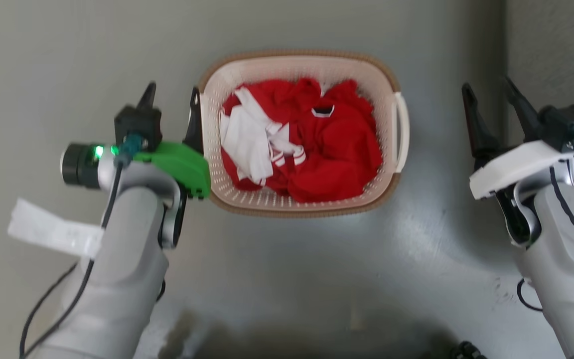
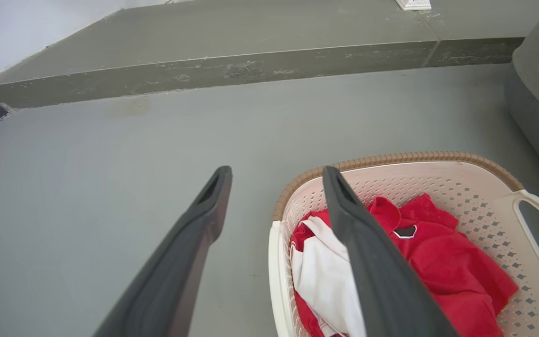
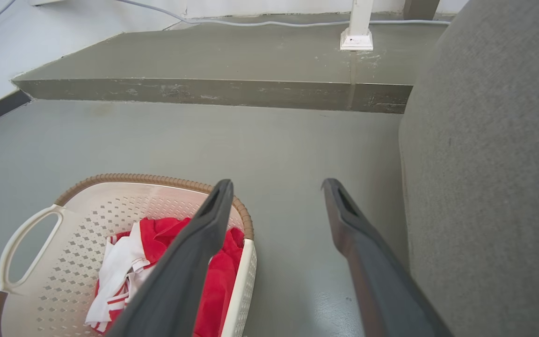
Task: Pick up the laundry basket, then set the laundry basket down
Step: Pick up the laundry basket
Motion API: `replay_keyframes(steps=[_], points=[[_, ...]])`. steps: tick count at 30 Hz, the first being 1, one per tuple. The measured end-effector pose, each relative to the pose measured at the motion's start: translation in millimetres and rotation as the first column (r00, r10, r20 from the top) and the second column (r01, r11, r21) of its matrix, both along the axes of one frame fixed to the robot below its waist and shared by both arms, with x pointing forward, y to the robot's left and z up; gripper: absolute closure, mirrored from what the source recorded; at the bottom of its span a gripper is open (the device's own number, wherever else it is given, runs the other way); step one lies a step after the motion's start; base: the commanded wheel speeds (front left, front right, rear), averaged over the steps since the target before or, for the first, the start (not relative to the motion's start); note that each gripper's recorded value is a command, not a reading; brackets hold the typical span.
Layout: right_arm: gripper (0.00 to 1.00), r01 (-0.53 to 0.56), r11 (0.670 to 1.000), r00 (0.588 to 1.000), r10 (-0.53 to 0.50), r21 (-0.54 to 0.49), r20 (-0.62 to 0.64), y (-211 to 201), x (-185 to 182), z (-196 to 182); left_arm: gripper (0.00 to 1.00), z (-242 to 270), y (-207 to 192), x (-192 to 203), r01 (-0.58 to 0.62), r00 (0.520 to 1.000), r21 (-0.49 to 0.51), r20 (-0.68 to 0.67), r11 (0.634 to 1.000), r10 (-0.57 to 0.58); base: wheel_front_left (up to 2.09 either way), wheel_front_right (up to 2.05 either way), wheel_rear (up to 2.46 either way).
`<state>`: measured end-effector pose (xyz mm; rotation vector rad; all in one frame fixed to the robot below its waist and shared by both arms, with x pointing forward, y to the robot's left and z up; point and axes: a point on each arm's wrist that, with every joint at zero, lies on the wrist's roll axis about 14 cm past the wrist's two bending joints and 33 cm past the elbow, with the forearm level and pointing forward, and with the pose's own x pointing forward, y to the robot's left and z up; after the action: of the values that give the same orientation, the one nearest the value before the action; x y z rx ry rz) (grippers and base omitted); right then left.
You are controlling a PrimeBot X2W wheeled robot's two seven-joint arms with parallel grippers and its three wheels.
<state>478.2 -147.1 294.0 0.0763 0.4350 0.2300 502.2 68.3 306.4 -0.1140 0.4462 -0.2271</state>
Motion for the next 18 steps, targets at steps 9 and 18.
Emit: replay_keyframes(steps=[9,18], points=[[0.0,-0.074,0.997,0.991,0.075,0.008,-0.112,24.6,0.1,-55.3,0.0,-51.2,-5.5,6.3,0.026,0.99,-0.011,-0.137,1.0,-0.027,0.0,0.0,0.0],[0.0,-0.134,0.991,0.964,0.134,0.015,-0.231,40.9,-15.3,-104.0,0.0,-105.7,-7.7,-11.3,0.049,0.949,-0.026,-0.31,0.998,-0.054,0.0,0.0,0.0]])
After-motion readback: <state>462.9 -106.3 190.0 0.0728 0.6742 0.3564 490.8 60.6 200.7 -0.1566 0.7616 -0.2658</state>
